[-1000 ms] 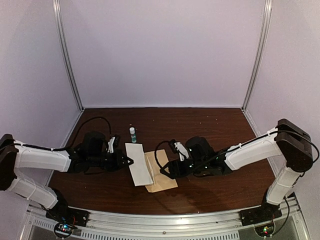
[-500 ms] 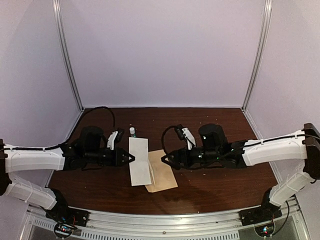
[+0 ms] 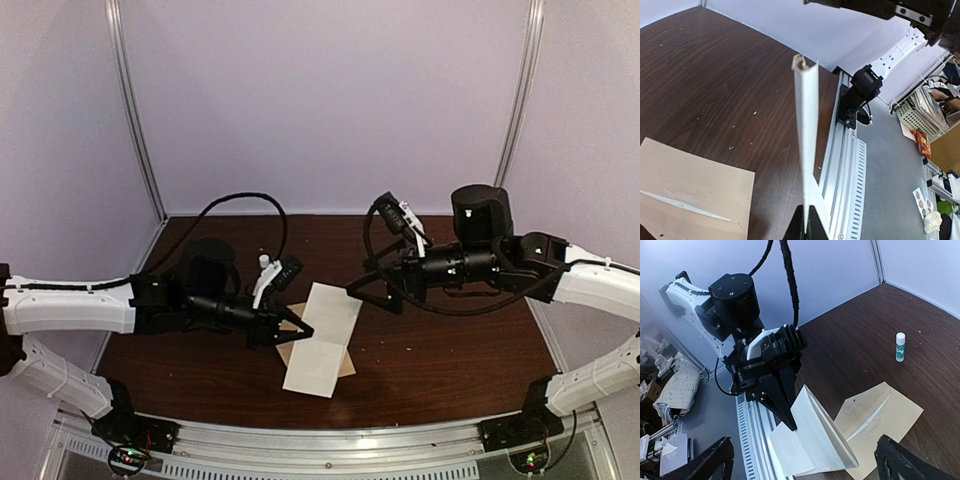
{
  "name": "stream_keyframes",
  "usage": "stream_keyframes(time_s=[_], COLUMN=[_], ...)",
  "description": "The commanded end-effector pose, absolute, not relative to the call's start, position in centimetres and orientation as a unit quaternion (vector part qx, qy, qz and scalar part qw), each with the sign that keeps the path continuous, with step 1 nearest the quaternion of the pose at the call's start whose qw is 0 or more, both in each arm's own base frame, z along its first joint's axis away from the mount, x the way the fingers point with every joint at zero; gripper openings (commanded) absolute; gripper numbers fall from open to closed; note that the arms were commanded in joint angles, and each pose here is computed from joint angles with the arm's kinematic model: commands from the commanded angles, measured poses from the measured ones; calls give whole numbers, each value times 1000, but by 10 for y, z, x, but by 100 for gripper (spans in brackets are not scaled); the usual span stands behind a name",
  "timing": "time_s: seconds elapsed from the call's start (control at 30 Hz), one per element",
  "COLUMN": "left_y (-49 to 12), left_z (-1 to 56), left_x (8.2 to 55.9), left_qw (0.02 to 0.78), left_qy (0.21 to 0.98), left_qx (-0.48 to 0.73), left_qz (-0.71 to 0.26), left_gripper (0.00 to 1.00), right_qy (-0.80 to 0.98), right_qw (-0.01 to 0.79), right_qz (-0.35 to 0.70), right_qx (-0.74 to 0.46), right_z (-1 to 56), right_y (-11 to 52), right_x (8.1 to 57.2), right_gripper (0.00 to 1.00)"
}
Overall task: Place the letter into the envelope and seal it
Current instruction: Adjust the letter.
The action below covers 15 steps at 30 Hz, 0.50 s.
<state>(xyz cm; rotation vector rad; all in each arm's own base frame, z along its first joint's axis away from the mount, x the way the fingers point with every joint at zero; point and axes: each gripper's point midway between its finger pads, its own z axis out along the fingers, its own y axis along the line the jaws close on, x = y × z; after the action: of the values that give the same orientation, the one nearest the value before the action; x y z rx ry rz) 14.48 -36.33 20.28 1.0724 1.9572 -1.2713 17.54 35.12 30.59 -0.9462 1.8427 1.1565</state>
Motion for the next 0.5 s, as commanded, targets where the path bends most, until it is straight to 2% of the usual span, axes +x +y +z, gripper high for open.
stream_keyframes(time_s=[0.0,0.17,0.47], left_y=[-387,-400,-404], left_z=[224,229,236], left_x=[123,105,95], left_qw=[283,272,266], left_qy=[682,663,647], left_qx=[456,480,494], left_qz=[-497,-507,-516], left_gripper=[0,0,0], right_qy=[746,742,701], right_qw=[323,268,227], right_qz=[421,443,512], right_qx=[-403,-425,-442], right_z=[290,282,283], right_y=[339,345,356], right_x=[162,145,122], right_gripper=[100,85,41])
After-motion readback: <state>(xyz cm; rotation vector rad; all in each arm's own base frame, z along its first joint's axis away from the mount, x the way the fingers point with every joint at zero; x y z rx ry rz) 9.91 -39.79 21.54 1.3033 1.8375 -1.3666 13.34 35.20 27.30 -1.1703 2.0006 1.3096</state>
